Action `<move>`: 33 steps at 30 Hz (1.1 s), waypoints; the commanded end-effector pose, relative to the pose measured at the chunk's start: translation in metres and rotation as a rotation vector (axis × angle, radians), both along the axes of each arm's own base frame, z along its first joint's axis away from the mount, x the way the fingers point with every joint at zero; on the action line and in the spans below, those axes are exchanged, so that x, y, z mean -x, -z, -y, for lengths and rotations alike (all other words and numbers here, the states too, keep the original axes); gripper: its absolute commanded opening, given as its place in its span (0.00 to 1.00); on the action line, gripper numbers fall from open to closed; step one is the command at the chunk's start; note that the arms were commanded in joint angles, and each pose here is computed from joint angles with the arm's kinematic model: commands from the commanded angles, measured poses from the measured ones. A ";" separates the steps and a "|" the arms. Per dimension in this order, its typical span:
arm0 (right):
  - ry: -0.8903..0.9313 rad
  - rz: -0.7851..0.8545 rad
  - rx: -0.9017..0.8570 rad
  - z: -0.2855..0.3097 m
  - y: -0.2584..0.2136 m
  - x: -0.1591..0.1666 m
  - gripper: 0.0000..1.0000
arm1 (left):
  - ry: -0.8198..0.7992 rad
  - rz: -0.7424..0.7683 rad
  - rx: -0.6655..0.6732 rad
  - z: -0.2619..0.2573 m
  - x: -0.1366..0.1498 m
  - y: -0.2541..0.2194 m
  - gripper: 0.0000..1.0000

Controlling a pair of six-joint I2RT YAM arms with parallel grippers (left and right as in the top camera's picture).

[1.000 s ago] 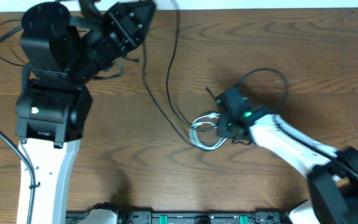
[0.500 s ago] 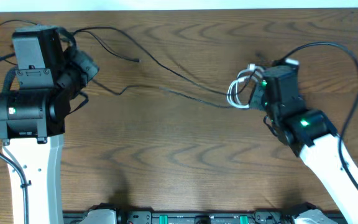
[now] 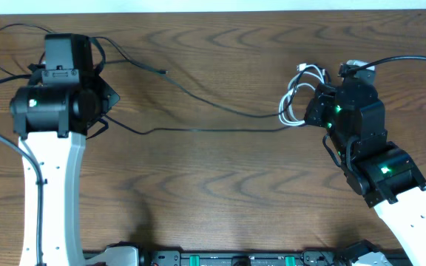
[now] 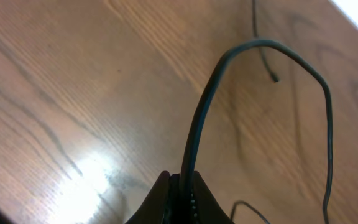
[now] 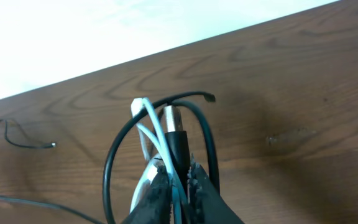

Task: Untangle cables
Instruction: 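Drag the white coil rightward with the right gripper, left holding black cable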

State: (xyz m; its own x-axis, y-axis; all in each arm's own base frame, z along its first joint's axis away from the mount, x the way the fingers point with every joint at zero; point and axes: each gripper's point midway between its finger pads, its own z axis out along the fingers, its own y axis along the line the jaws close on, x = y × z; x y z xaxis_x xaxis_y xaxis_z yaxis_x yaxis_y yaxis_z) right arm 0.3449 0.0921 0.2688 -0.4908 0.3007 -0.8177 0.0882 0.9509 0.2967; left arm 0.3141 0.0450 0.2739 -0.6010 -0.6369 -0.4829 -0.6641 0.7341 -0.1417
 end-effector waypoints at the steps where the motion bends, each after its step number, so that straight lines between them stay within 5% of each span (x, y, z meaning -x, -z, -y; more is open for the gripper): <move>1: 0.001 0.027 0.048 0.005 -0.010 -0.002 0.10 | -0.009 -0.052 -0.029 -0.006 0.002 0.010 0.08; 6: 0.045 -0.006 0.116 0.018 -0.002 0.003 0.02 | -0.009 -0.073 -0.029 -0.006 0.005 0.013 0.07; 13: 0.065 -0.072 0.149 0.026 0.014 0.007 0.03 | -0.020 -0.082 -0.034 -0.008 0.007 0.014 0.07; 22: -0.122 -0.424 0.129 -0.005 0.096 0.031 0.79 | 0.013 -0.090 0.022 0.003 0.008 0.017 0.07; 33: -0.134 -0.831 0.122 0.024 0.197 0.042 0.89 | 0.012 -0.104 0.022 0.003 0.011 0.018 0.07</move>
State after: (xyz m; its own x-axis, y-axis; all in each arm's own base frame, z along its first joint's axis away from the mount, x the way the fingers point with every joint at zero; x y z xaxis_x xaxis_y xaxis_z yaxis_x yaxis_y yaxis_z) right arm 0.3015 0.0668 0.0851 -0.9513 0.1582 -0.2645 0.1532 0.9874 0.0394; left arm 0.3041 0.0410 0.2567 -0.6498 -0.6412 -0.4082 -0.6688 0.7375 -0.0939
